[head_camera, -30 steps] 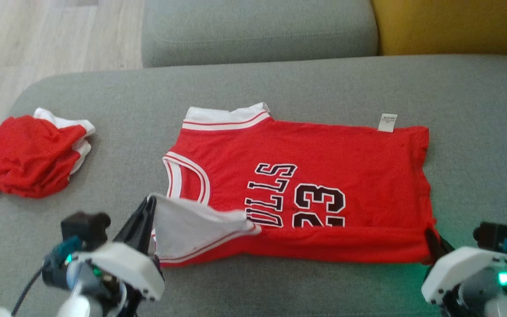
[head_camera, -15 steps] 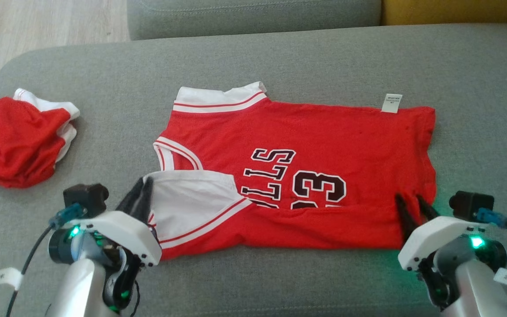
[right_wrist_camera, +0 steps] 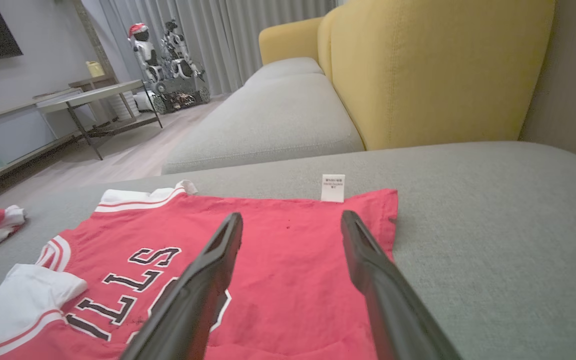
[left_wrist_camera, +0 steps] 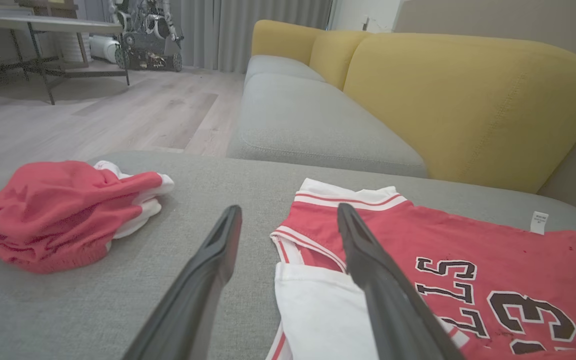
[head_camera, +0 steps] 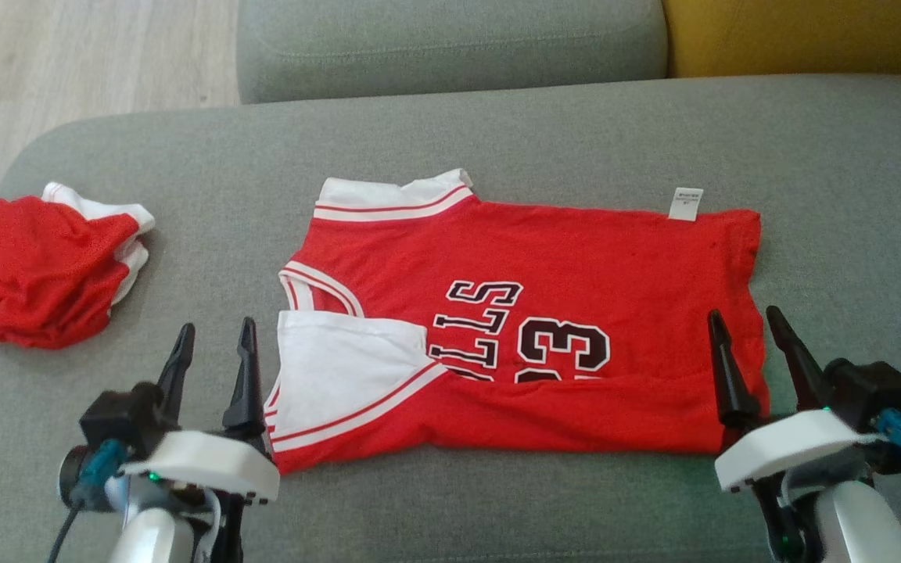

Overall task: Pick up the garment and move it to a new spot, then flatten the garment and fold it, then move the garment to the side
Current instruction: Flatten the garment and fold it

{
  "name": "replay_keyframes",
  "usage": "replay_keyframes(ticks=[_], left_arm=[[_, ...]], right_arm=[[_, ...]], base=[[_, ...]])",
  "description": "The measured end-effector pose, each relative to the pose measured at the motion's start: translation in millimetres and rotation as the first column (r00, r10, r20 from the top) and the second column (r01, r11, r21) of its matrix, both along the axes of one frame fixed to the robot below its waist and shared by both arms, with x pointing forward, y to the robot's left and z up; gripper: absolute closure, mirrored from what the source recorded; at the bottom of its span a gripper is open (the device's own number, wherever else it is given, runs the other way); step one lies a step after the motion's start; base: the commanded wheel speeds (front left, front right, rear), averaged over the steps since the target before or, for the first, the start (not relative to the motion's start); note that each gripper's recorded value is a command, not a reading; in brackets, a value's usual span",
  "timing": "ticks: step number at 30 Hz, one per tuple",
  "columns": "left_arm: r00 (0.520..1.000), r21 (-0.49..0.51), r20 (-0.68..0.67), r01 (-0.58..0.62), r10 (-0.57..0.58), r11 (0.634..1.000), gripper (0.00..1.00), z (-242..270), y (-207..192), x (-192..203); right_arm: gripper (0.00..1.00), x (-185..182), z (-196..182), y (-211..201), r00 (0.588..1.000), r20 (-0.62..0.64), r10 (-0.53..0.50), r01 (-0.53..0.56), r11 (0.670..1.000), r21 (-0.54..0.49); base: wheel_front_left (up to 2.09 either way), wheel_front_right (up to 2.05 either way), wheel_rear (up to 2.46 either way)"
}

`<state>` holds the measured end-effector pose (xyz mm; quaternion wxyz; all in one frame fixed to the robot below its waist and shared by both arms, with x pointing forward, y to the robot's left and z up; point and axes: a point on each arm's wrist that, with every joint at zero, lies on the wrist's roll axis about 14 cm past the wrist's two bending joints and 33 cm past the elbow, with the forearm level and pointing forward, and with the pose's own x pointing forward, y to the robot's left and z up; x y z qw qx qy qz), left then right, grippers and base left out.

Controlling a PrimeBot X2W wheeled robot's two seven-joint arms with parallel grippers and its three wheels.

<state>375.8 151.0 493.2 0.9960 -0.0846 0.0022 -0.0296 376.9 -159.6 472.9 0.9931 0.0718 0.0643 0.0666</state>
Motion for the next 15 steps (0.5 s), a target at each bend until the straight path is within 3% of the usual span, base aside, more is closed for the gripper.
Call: replay_keyframes(ticks=[4, 15], left_arm=[[0.999, 0.031, 0.034, -0.013, 0.012, 0.999, 0.00, 9, 3, -10], [1.000, 0.064, -0.016, -0.008, 0.009, 0.998, 0.00, -5, 4, -31]], right_arm=[[0.00, -8, 16, 3, 0.999, 0.048, 0.015, -0.014, 1.000, -0.022], [0.00, -38, 26, 4, 0.999, 0.038, 0.017, -0.015, 0.999, -0.038]], base=[[0.00, 0.00, 0.00], [0.00, 0.00, 0.00]])
